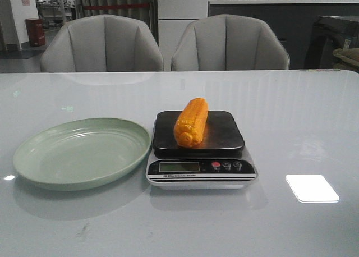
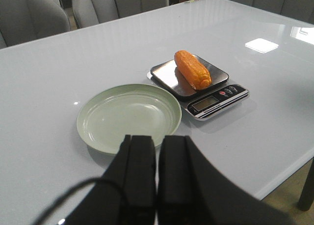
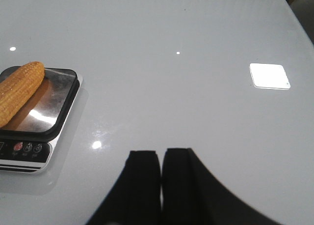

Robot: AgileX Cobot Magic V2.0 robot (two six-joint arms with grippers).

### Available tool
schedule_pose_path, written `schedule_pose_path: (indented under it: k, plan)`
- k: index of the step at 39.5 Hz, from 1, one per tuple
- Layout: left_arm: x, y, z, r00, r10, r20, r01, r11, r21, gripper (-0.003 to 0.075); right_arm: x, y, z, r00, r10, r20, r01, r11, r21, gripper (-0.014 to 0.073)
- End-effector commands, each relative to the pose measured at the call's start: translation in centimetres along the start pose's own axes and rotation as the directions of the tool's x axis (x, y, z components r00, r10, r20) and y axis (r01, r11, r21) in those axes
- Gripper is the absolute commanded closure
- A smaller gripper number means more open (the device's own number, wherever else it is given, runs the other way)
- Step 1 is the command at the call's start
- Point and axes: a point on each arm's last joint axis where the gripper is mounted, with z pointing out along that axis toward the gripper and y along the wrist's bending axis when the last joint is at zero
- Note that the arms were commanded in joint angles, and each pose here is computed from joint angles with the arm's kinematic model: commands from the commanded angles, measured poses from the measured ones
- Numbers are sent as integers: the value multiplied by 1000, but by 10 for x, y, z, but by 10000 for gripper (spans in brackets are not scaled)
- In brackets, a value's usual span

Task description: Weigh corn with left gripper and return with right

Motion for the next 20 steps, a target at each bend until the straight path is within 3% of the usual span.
schedule_pose_path:
  k: [1,9,20]
  plan:
    - [-12,0,-6,995,-4,102,3,1000,5,606,-15,0,-2,996,-8,86,7,1000,1,323]
    - [-12,0,-6,995,-4,102,3,1000,5,606,-17,1,-2,995,-8,97,9,1000,-2,-24]
    - [-12,0,-6,995,-4,102,3,1000,5,606,-18,11,10,999,-27,44,31,996,-80,-17]
